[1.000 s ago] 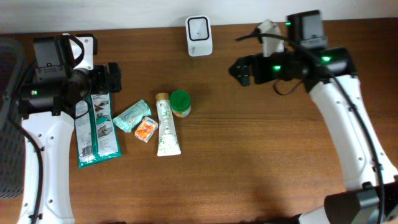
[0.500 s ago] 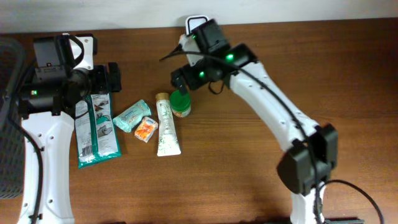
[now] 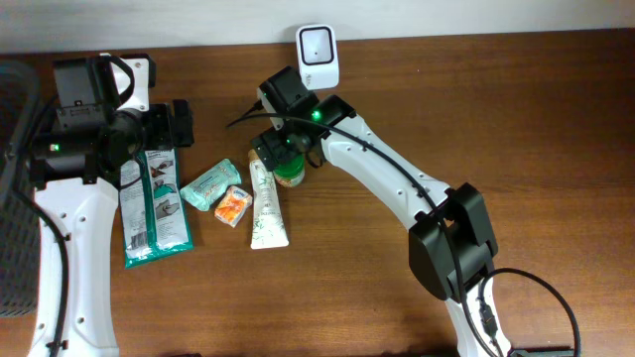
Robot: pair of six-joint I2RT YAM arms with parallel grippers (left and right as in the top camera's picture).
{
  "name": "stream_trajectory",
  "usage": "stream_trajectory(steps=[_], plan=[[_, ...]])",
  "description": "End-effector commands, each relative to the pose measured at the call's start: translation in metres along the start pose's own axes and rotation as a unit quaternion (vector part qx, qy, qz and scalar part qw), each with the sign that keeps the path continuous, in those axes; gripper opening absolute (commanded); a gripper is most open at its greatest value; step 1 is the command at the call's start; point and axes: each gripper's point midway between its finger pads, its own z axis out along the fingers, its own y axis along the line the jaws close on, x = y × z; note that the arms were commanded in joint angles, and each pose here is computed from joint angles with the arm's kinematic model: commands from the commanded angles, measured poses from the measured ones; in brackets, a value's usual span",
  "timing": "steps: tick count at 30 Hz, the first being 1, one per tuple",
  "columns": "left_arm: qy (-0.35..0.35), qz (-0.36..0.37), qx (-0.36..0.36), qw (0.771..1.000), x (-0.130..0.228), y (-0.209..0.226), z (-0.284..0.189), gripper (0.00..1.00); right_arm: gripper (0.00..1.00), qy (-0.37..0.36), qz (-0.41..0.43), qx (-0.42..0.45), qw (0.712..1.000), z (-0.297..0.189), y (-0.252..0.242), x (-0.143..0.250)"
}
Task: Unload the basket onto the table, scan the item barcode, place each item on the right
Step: 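Reach the right gripper toward the green-capped jar on the table, then grasp the green-capped jar by its cap with the right gripper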
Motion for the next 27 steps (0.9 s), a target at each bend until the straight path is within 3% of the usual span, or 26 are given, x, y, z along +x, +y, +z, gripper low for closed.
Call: stream_trajectory(steps=[1, 12, 19, 27], plan=[[-0.008, 0.005, 0.005, 1.000, -0.005, -0.002, -0.002, 0.99, 0.97, 0.007, -0.003, 0.024, 1.000, 0.012, -0.003, 0.003], [-0.008, 0.005, 0.005, 1.000, -0.005, -0.002, -0.002, 0.99, 0.81, 0.052, 0.002, 0.022, 0.998, 0.034, -0.004, 0.028], [-0.008, 0.006, 0.005, 1.000, -0.005, -0.002, -0.002, 0.99, 0.73, 0.084, 0.055, 0.033, 0.994, 0.034, -0.008, 0.045], [-0.008, 0.006, 0.005, 1.000, -0.005, -0.002, -0.002, 0.99, 0.68, 0.092, 0.175, 0.056, 0.979, 0.032, -0.030, 0.052]])
